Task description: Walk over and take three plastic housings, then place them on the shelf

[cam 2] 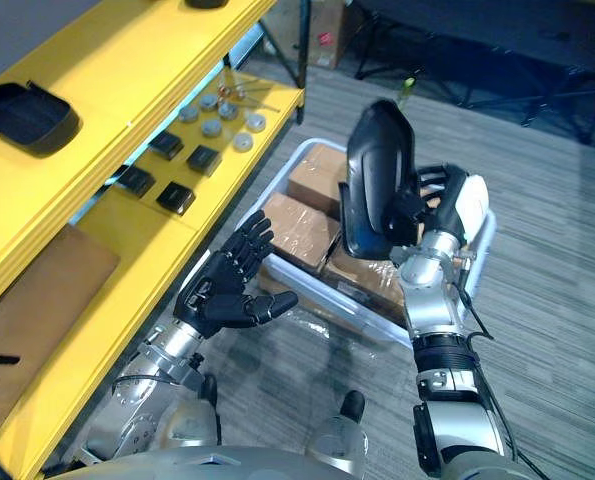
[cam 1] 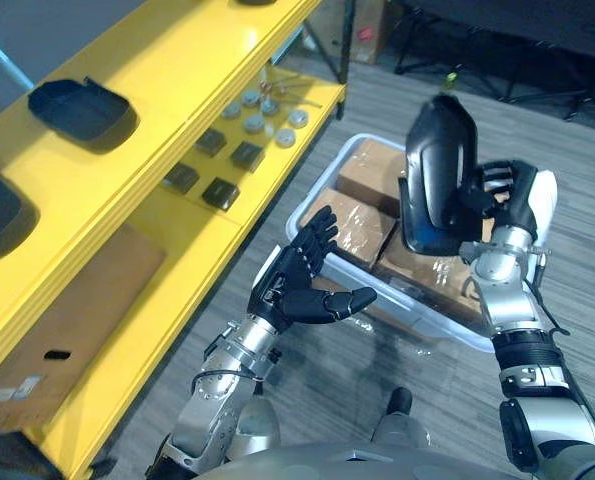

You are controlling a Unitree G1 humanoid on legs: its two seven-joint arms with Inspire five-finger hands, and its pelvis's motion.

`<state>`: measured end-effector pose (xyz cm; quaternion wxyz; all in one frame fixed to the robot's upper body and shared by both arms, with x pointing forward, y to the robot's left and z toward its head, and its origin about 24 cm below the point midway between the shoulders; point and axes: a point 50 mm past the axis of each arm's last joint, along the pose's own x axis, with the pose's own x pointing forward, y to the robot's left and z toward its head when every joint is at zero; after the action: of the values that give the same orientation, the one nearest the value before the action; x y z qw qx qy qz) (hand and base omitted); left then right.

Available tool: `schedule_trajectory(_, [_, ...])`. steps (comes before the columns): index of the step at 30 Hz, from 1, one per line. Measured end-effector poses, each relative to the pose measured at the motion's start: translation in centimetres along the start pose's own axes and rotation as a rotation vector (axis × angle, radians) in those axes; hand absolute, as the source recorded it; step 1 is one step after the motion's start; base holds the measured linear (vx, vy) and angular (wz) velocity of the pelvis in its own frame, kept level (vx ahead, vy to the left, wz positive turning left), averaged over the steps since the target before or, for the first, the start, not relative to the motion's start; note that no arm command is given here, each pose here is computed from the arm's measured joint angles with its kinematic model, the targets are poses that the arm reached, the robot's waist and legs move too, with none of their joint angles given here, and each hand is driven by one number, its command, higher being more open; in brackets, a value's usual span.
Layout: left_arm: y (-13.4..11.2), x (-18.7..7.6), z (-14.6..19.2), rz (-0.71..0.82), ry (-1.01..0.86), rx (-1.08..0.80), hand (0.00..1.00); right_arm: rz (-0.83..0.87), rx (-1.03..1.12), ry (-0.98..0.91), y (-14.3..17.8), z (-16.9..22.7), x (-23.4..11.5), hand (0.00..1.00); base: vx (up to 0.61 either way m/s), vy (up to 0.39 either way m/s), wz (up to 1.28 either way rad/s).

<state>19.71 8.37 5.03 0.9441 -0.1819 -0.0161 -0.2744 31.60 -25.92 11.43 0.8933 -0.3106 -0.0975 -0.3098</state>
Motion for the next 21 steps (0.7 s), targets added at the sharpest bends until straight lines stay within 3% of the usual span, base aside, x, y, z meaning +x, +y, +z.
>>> schedule_trajectory(4, [-1.2, 1.7, -0.3, -0.073, 0.077, -0.052, 1.00, -0.045, -0.015, -0.147, 0.1, 1.8, -0.4, 0.00, 0.00, -0.001, -0.09])
schedule_trajectory(7, [-1.5, 2.6, -0.6, -0.042, 0.106, -0.121, 1.00, -0.043, -0.007, -0.210, 0.3, 2.5, -1.2, 0.00, -0.02, 0.004, -0.06])
schedule_trajectory(14, [0.1, 3.9, -1.0, 0.085, 0.091, -0.375, 1.00, -0.020, 0.088, -0.371, 0.8, 4.8, -3.0, 0.00, -0.02, 0.005, -0.07])
schedule_trajectory(21, [0.6, 5.3, 0.6, 0.083, -0.005, -0.409, 1.00, 0.051, 0.190, -0.460, 2.5, 6.2, -5.7, 0.00, -0.02, 0.008, -0.05])
